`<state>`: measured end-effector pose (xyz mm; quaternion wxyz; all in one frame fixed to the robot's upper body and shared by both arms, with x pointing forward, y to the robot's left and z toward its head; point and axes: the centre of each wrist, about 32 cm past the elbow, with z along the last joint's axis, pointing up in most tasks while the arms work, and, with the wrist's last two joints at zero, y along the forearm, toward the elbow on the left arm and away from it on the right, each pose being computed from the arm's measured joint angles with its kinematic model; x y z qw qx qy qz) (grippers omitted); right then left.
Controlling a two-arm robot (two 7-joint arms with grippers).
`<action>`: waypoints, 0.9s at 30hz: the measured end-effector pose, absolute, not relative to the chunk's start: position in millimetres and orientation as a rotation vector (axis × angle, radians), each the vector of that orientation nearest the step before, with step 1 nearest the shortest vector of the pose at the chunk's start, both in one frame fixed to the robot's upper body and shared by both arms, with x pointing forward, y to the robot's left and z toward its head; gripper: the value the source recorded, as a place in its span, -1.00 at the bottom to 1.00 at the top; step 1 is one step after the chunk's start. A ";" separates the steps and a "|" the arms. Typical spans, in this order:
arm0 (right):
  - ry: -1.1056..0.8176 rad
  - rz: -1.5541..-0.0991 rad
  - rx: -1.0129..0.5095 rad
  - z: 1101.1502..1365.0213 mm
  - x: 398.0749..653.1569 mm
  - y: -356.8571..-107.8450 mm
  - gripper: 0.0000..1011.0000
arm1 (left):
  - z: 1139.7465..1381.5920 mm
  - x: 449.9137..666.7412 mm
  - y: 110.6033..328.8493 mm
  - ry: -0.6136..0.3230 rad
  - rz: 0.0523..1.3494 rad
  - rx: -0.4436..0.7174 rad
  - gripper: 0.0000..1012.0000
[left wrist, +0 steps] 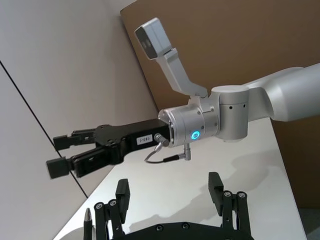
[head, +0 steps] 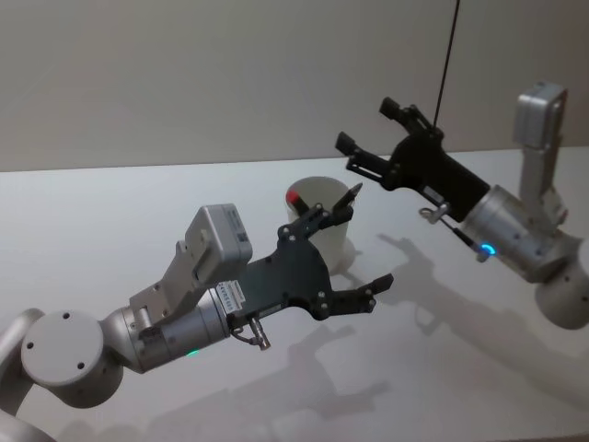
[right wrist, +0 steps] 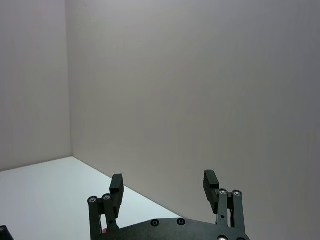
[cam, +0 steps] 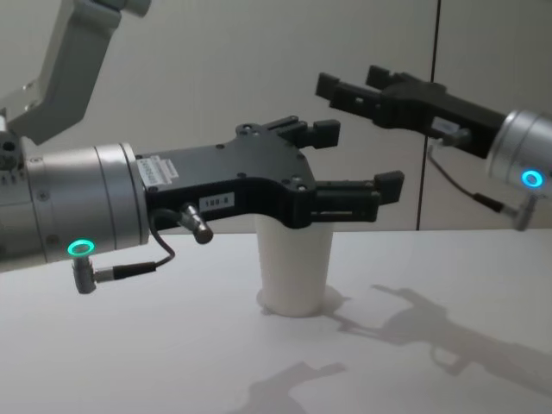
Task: Place the pen into the pen holder.
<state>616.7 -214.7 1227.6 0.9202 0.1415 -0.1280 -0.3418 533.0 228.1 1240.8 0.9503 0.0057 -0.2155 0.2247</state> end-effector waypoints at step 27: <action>-0.276 -0.729 0.285 1233.5 602.2 -232.9 0.98 | 1240.8 533.0 228.1 -0.438 0.457 0.012 0.98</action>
